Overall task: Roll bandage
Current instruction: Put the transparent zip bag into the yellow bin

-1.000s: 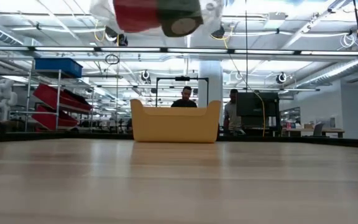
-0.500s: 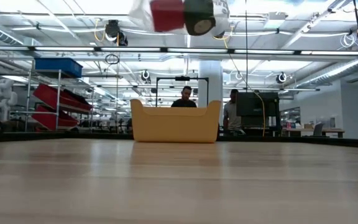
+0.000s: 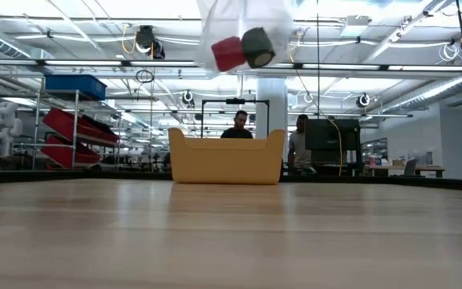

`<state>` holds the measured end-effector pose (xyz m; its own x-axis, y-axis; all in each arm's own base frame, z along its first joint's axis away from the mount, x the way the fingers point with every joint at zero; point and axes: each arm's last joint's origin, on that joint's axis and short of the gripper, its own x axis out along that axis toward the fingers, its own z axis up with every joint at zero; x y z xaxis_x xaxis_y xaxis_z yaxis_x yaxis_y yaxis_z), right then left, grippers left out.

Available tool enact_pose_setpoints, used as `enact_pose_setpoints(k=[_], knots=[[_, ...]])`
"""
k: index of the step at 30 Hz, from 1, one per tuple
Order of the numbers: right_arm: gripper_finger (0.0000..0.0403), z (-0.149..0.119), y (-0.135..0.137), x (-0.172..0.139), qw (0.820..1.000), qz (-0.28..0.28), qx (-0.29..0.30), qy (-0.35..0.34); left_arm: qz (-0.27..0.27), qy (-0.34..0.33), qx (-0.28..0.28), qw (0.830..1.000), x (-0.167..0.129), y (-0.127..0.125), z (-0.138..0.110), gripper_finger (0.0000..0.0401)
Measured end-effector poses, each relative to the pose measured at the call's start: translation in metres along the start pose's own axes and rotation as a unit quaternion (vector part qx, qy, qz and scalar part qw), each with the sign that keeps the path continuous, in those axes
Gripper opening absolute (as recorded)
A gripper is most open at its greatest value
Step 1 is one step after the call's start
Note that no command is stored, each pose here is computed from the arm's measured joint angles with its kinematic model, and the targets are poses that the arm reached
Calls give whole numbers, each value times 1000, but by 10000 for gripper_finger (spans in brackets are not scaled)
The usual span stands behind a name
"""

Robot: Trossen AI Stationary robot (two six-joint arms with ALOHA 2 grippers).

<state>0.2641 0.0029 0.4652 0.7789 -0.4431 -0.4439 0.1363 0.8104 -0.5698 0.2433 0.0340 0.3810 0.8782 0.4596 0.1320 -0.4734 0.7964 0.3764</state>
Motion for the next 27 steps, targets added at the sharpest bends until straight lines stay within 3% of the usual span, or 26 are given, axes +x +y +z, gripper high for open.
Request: enact_pose_setpoints(k=[6,14,27], knots=[[0,-20,-44,31,999,28,16,-6,11,13,-27,1000,12,37,-19,0],[0,-67,-88,81,996,45,72,1,2,68,-70,995,27,70,-54,0],[0,-154,-96,139,988,56,144,20,-16,178,-100,979,63,73,-120,0]])
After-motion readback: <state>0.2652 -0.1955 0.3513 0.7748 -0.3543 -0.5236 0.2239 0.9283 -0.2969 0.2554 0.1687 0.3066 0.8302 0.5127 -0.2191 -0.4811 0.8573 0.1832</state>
